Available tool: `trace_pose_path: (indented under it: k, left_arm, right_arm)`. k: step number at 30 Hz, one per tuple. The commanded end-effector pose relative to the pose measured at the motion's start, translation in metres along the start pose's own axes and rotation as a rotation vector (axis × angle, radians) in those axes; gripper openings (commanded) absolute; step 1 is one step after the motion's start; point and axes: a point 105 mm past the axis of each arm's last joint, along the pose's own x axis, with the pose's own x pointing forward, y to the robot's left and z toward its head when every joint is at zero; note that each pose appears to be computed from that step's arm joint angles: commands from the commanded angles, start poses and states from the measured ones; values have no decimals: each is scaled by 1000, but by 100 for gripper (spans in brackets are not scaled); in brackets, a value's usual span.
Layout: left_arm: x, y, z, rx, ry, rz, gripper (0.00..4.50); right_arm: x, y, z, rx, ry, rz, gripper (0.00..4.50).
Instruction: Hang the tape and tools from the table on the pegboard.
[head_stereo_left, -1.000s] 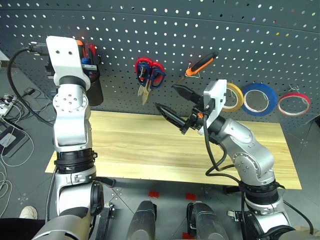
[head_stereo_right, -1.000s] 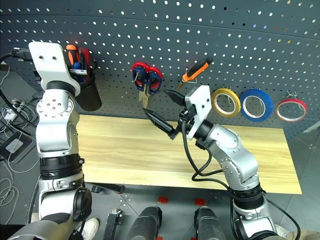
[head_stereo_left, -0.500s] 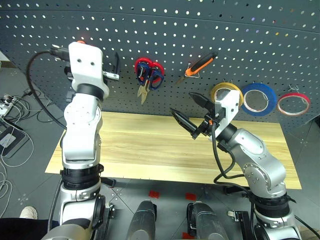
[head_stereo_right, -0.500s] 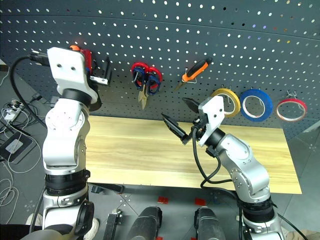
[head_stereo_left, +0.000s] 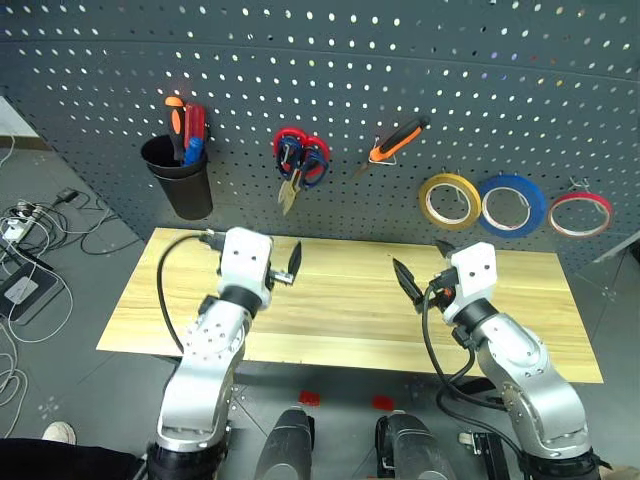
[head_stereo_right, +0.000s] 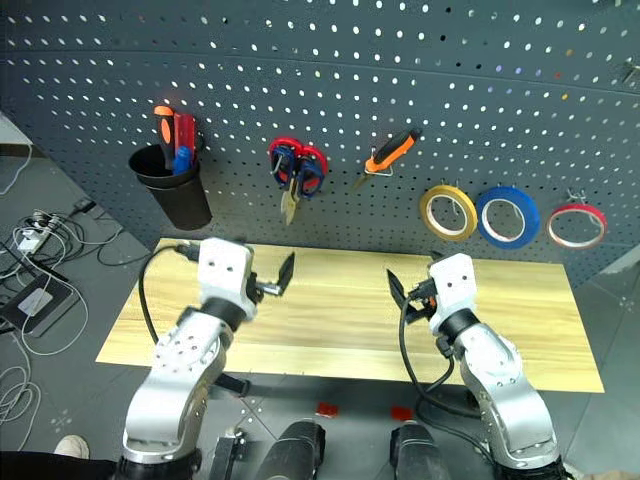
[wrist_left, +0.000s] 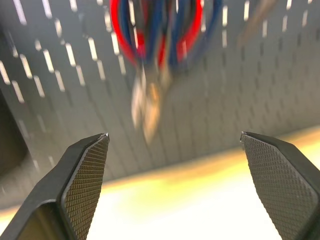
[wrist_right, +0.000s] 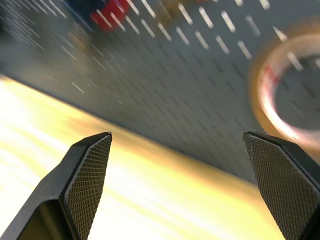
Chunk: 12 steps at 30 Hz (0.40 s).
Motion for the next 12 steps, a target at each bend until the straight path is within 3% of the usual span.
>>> trace_pose_path:
  k: [1,4,7,12]
  left_arm:
    - [-2,-9,-27,-69,76,-42,443]
    - [-7,-6,-60,-160,189,-4,443]
    - [-11,-4,-77,-186,251,4,443]
    - [-17,-5,-85,-230,280,-5,443]
  right_arm:
    - [-7,-27,-17,-16,45,-179,450]
    - [-17,-31,-44,45,163,-252,450]
    - [-25,-32,-59,80,230,-286,450]
    - [-32,-33,-76,130,314,-297,450]
